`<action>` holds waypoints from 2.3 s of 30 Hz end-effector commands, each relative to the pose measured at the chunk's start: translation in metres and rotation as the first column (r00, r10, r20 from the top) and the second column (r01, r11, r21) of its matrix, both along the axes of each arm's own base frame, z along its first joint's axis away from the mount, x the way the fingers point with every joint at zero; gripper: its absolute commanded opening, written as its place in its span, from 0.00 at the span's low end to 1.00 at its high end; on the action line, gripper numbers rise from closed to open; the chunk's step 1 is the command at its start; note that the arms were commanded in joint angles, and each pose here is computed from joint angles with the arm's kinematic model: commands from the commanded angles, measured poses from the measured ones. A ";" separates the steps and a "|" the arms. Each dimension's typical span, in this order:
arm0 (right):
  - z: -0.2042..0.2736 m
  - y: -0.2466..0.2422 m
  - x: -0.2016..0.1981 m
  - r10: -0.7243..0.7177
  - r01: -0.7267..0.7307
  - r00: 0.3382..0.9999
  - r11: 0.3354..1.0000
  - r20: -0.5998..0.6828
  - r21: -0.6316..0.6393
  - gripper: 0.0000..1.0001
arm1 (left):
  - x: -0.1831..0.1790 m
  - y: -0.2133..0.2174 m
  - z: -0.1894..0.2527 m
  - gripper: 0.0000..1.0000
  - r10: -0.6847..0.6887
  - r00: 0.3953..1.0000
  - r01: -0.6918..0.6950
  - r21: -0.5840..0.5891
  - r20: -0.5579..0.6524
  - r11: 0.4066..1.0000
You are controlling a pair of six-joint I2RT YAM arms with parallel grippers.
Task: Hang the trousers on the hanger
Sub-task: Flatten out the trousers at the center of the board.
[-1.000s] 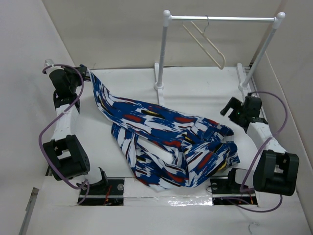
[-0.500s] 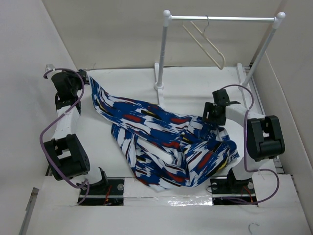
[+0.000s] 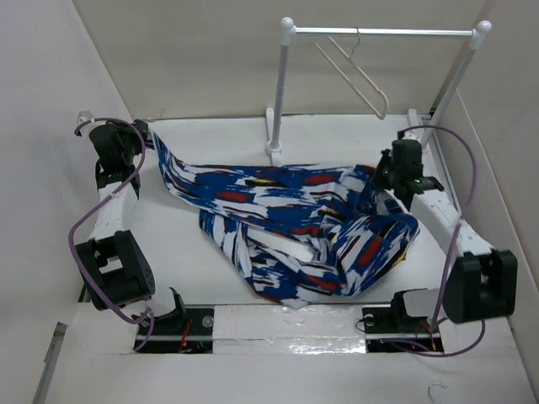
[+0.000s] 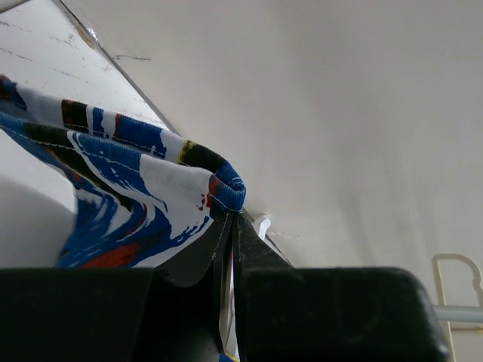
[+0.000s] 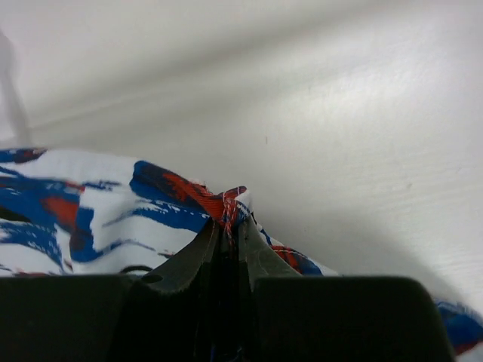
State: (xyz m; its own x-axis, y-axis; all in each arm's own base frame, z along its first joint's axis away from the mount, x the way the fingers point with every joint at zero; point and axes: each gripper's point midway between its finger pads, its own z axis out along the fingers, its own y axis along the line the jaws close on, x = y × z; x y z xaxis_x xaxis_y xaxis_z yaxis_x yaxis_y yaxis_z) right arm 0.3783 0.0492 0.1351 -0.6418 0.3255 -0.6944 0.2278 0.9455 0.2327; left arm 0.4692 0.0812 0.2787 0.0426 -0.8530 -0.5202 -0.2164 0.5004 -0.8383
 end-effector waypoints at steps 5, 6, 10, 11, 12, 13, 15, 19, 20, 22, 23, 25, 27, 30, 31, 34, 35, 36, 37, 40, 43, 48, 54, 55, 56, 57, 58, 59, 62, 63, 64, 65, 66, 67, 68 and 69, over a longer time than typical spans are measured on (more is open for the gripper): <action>0.101 -0.084 0.035 -0.214 0.194 0.882 0.977 0.420 0.090 0.00 | -0.002 0.009 0.004 0.00 0.047 0.998 -0.047 0.000 0.041 0.999; 0.097 -0.093 0.039 -0.231 0.202 0.884 0.973 0.407 0.113 0.00 | -0.002 0.007 0.001 0.00 0.039 0.999 -0.039 -0.008 0.033 0.999; 0.075 -0.095 0.077 -0.216 0.173 0.912 0.973 0.348 0.151 0.00 | -0.004 0.016 -0.015 0.00 0.074 0.997 -0.074 -0.028 -0.012 0.997; 0.053 -0.097 0.087 -0.219 0.181 0.928 0.972 0.300 0.150 0.00 | -0.006 0.017 -0.015 0.00 0.087 0.996 -0.088 -0.033 -0.016 0.996; 0.047 -0.100 0.092 -0.237 0.200 0.928 0.968 0.286 0.152 0.00 | -0.011 0.031 -0.012 0.00 0.125 0.992 -0.125 -0.038 -0.002 0.991; 0.047 -0.100 0.099 -0.244 0.203 0.924 0.965 0.294 0.164 0.00 | -0.014 0.034 -0.009 0.00 0.138 0.990 -0.137 -0.057 0.013 0.989; 0.040 -0.099 0.108 -0.242 0.188 0.925 0.961 0.292 0.201 0.00 | -0.015 0.032 -0.004 0.00 0.125 0.992 -0.124 -0.049 0.032 0.991; 0.029 -0.090 0.115 -0.258 0.205 0.929 0.955 0.264 0.212 0.00 | 0.018 0.024 -0.038 0.71 -0.011 0.985 0.013 0.007 -0.174 1.000; 0.030 -0.084 0.115 -0.249 0.199 0.932 0.959 0.264 0.203 0.00 | 0.038 0.031 -0.046 0.74 -0.035 0.973 0.046 0.046 -0.230 0.998; 0.034 -0.082 0.115 -0.247 0.199 0.930 0.961 0.273 0.192 0.00 | 0.035 0.019 -0.069 0.74 -0.060 0.939 0.082 0.051 -0.339 0.995; 0.036 -0.085 0.114 -0.258 0.213 0.925 0.960 0.278 0.184 0.00 | 0.024 0.012 -0.069 0.73 -0.044 0.938 0.076 0.079 -0.344 0.994; 0.040 -0.082 0.114 -0.246 0.195 0.923 0.962 0.298 0.191 0.00 | 0.018 0.000 -0.053 0.73 0.008 0.959 0.046 0.183 -0.284 0.982; 0.046 -0.081 0.112 -0.237 0.188 0.925 0.964 0.297 0.186 0.00 | 0.003 -0.051 -0.039 0.70 -0.001 0.958 0.091 0.298 -0.288 0.950; 0.052 -0.082 0.104 -0.243 0.195 0.924 0.964 0.296 0.182 0.00 | -0.027 -0.160 -0.039 0.33 -0.155 0.938 0.271 0.375 -0.311 0.887; 0.053 -0.080 0.102 -0.238 0.189 0.925 0.964 0.297 0.187 0.00 | -0.038 -0.187 -0.043 0.22 -0.211 0.925 0.328 0.382 -0.317 0.864; 0.057 -0.075 0.095 -0.217 0.153 0.923 0.965 0.318 0.215 0.00 | -0.083 -0.261 -0.086 0.03 -0.346 0.849 0.498 0.388 -0.399 0.776; 0.055 -0.075 0.092 -0.218 0.155 0.924 0.964 0.314 0.214 0.00 | -0.092 -0.272 -0.110 0.01 -0.350 0.822 0.533 0.392 -0.449 0.750; 0.057 -0.076 0.090 -0.219 0.157 0.922 0.965 0.319 0.210 0.00 | -0.100 -0.284 -0.125 0.00 -0.368 0.793 0.573 0.389 -0.485 0.721; 0.058 -0.075 0.090 -0.218 0.155 0.921 0.965 0.321 0.210 0.00 | -0.113 -0.305 -0.136 0.04 -0.413 0.752 0.632 0.383 -0.514 0.674; 0.055 -0.075 0.090 -0.215 0.146 0.924 0.963 0.316 0.228 0.00 | -0.136 -0.339 -0.160 0.26 -0.413 0.694 0.700 0.418 -0.590 0.579; 0.052 -0.070 0.091 -0.192 0.119 0.931 0.963 0.309 0.240 0.00 | -0.138 -0.355 -0.166 0.38 -0.364 0.687 0.707 0.465 -0.629 0.532; 0.050 -0.072 0.089 -0.193 0.119 0.932 0.962 0.308 0.245 0.00 | -0.136 -0.369 -0.183 0.39 -0.346 0.654 0.737 0.465 -0.672 0.490; 0.050 -0.072 0.090 -0.184 0.105 0.933 0.961 0.308 0.255 0.01 | -0.136 -0.372 -0.204 0.38 -0.317 0.631 0.756 0.468 -0.708 0.458; 0.049 -0.073 0.090 -0.185 0.107 0.934 0.961 0.306 0.254 0.02 | -0.135 -0.372 -0.206 0.35 -0.311 0.629 0.756 0.470 -0.712 0.455; 0.049 -0.073 0.090 -0.186 0.109 0.934 0.961 0.306 0.254 0.02 | -0.135 -0.371 -0.210 0.34 -0.302 0.625 0.759 0.471 -0.719 0.450; 0.048 -0.073 0.090 -0.186 0.109 0.934 0.961 0.304 0.254 0.02 | -0.136 -0.369 -0.212 0.33 -0.293 0.623 0.760 0.472 -0.725 0.447; 0.049 -0.073 0.090 -0.186 0.109 0.934 0.961 0.304 0.254 0.02 | -0.137 -0.368 -0.214 0.32 -0.291 0.620 0.762 0.470 -0.729 0.445; 0.048 -0.077 0.090 -0.193 0.116 0.934 0.960 0.301 0.255 0.03 | -0.140 -0.365 -0.216 0.32 -0.289 0.616 0.765 0.468 -0.733 0.443; 0.047 -0.075 0.091 -0.186 0.108 0.936 0.960 0.300 0.259 0.03 | -0.144 -0.364 -0.220 0.32 -0.298 0.606 0.772 0.457 -0.737 0.442; 0.046 -0.074 0.091 -0.182 0.103 0.937 0.960 0.298 0.261 0.03 | -0.145 -0.364 -0.221 0.31 -0.300 0.604 0.773 0.453 -0.738 0.443; 0.045 -0.073 0.091 -0.176 0.097 0.940 0.959 0.293 0.264 0.03 | -0.146 -0.364 -0.221 0.27 -0.302 0.602 0.775 0.451 -0.739 0.443; 0.044 -0.072 0.092 -0.171 0.092 0.941 0.960 0.291 0.266 0.03 | -0.146 -0.364 -0.222 0.25 -0.303 0.602 0.775 0.449 -0.739 0.444; 0.044 -0.072 0.092 -0.170 0.091 0.942 0.960 0.289 0.267 0.03 | -0.146 -0.364 -0.222 0.21 -0.307 0.603 0.774 0.448 -0.736 0.447; 0.042 -0.072 0.091 -0.170 0.092 0.943 0.959 0.286 0.267 0.04 | -0.146 -0.364 -0.222 0.11 -0.308 0.605 0.773 0.447 -0.735 0.451; 0.043 -0.072 0.091 -0.171 0.092 0.942 0.960 0.289 0.266 0.03 | -0.147 -0.363 -0.221 0.05 -0.305 0.606 0.771 0.448 -0.735 0.453; 0.044 -0.072 0.091 -0.172 0.092 0.941 0.959 0.292 0.267 0.03 | -0.148 -0.360 -0.220 0.00 -0.295 0.612 0.765 0.452 -0.734 0.459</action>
State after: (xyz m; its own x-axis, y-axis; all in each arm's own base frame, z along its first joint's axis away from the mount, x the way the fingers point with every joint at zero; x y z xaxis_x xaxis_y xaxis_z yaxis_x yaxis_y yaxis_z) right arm 0.4558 -0.0233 0.1532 -0.4128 0.5784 -0.7036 0.2869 0.8157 0.5023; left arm 0.3223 -0.2850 0.0466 -0.7498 0.0481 -0.6599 0.0960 0.9947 -0.0366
